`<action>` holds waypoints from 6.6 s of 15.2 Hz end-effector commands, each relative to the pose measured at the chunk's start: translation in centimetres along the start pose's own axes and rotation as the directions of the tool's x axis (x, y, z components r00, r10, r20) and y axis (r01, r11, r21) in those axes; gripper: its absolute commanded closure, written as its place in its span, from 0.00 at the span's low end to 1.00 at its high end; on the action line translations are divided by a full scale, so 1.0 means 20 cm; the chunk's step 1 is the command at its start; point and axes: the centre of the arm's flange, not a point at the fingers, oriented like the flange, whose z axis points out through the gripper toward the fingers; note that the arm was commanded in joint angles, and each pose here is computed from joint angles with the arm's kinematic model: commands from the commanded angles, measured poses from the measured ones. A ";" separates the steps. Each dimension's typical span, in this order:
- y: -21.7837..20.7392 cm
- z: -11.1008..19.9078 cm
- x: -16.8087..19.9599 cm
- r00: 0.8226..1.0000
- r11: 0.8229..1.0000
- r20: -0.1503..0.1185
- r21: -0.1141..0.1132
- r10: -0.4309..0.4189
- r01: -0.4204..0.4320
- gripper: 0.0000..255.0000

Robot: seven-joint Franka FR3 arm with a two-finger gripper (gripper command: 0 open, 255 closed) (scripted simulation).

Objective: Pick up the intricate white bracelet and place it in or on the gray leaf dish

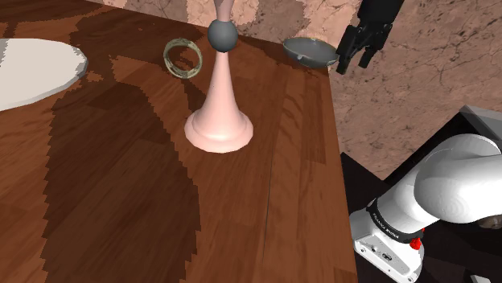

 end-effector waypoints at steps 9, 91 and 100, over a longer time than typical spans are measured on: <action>-0.46 0.00 0.09 0.994 0.999 -0.110 0.045 0.024 -0.019 0.00; -0.70 -0.52 0.25 0.925 0.986 -0.367 0.163 0.101 -0.043 1.00; -0.11 -0.49 0.17 0.925 0.986 -0.367 0.163 0.101 -0.043 1.00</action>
